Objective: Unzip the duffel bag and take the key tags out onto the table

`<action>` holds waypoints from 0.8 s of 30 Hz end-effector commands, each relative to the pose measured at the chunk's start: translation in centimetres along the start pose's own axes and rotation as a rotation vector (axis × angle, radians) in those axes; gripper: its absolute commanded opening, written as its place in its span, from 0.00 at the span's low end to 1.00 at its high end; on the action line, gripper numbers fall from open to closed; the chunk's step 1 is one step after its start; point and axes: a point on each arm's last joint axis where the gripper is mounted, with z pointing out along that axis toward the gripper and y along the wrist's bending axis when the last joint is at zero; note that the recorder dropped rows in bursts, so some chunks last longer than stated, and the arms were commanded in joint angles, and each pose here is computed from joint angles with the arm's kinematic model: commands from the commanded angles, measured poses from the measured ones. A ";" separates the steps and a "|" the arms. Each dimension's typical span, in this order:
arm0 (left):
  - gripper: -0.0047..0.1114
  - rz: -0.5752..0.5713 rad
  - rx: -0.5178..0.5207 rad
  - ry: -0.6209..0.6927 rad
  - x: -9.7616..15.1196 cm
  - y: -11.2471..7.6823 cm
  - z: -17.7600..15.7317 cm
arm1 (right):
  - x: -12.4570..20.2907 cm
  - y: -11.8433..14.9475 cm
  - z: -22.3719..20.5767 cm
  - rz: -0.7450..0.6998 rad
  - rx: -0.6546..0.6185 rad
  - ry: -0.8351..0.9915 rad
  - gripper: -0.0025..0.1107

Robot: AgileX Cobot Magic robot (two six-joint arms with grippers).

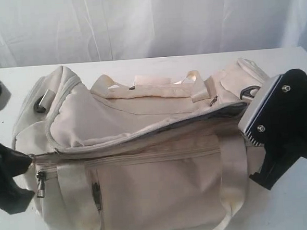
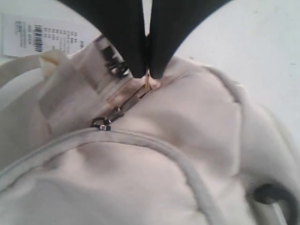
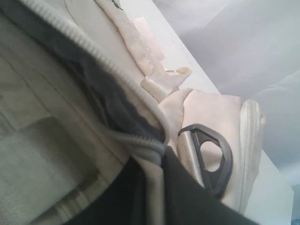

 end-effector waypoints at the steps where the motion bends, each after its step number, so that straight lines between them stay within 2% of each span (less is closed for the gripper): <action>1: 0.04 0.018 -0.144 0.025 1.0 1.6 -1.3 | 0.6 -2.2 -0.4 0.055 0.189 0.088 0.02; 4: 0.04 -0.015 -0.228 0.011 1.1 2.5 -1.8 | 0.6 -2.2 -0.4 0.060 0.190 0.089 0.02; 7: 0.04 -0.025 -0.216 0.008 1.2 2.4 -1.9 | 0.3 -2.0 -0.6 0.123 0.164 0.053 0.03; 9: 0.04 -0.028 -0.213 0.013 1.2 2.4 -1.9 | -0.2 -2.0 -1.1 0.182 0.144 0.002 0.08; 12: 0.04 -0.024 -0.213 0.013 1.2 2.4 -1.9 | -1.2 -2.4 -2.4 0.227 0.136 -0.086 0.23; 16: 0.04 -0.021 -0.212 0.012 1.2 2.4 -1.9 | -2.3 -2.3 -4.4 0.226 0.090 -0.213 0.57; 18: 0.04 -0.022 -0.212 0.010 1.2 2.4 -1.9 | -2.9 -1.8 -5.1 0.223 0.015 -0.285 0.66; 22: 0.04 -0.029 -0.188 -0.007 1.0 2.2 -1.8 | -4.3 0.6 -6.1 0.190 -0.268 -0.432 0.59; 24: 0.04 -0.035 -0.167 -0.019 0.9 2.0 -1.8 | -4.4 1.4 -5.6 0.133 -0.342 -0.438 0.55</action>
